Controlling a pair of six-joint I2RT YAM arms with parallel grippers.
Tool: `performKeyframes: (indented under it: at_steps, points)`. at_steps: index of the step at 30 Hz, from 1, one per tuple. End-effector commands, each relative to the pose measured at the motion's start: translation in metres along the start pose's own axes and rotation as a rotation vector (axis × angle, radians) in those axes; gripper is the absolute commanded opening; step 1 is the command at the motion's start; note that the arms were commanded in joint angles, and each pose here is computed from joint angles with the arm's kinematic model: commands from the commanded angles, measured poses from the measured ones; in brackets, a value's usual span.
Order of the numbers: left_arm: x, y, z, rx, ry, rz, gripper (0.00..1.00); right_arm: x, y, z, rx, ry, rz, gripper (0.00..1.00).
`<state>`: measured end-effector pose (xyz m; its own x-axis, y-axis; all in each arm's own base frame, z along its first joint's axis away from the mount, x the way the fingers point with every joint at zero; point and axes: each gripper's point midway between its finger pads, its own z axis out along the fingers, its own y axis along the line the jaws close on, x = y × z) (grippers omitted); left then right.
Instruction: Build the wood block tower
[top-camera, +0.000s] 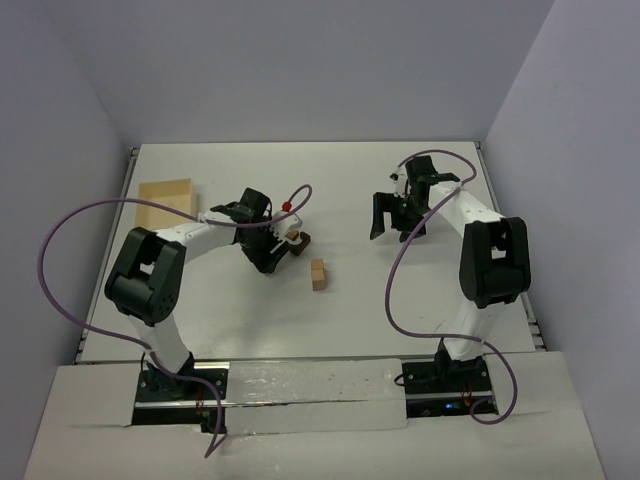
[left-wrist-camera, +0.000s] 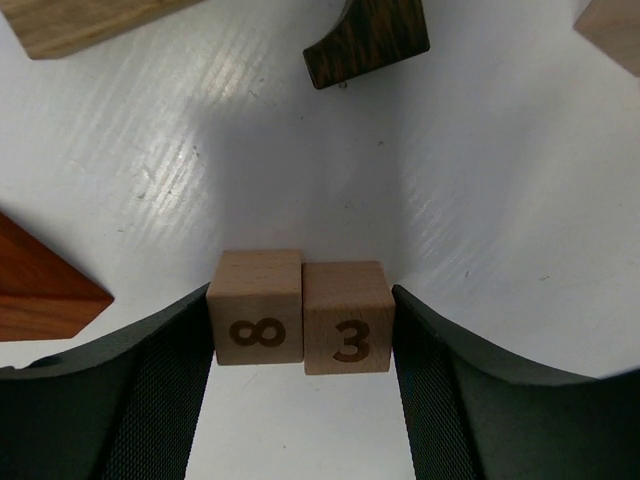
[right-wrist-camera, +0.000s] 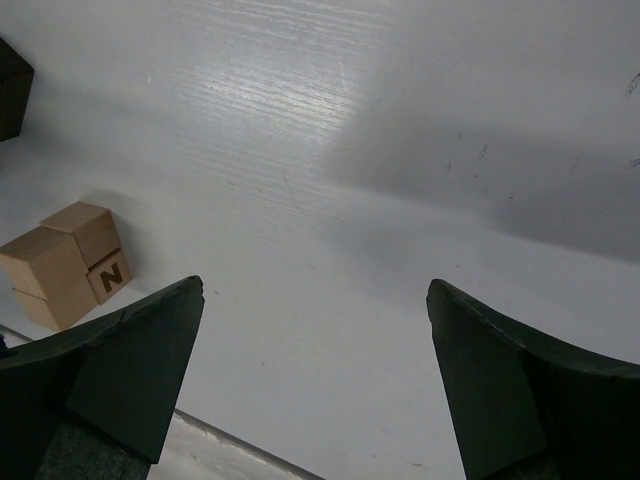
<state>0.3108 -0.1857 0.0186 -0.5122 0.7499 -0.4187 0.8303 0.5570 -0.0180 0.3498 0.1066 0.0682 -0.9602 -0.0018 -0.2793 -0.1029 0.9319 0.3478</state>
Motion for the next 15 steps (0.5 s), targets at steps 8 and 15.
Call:
performKeyframes:
  at_steps: [8,15]
  points:
    - [0.0072,-0.0027,0.0048,0.012,0.034,0.010,0.79,-0.0125,0.0055,-0.0164,-0.013,-0.068,-0.018,1.00]
    - [0.0126,-0.0092,0.0009,0.042,0.047,0.042,0.80,-0.0120,0.0059,-0.0165,-0.016,-0.068,-0.019,1.00]
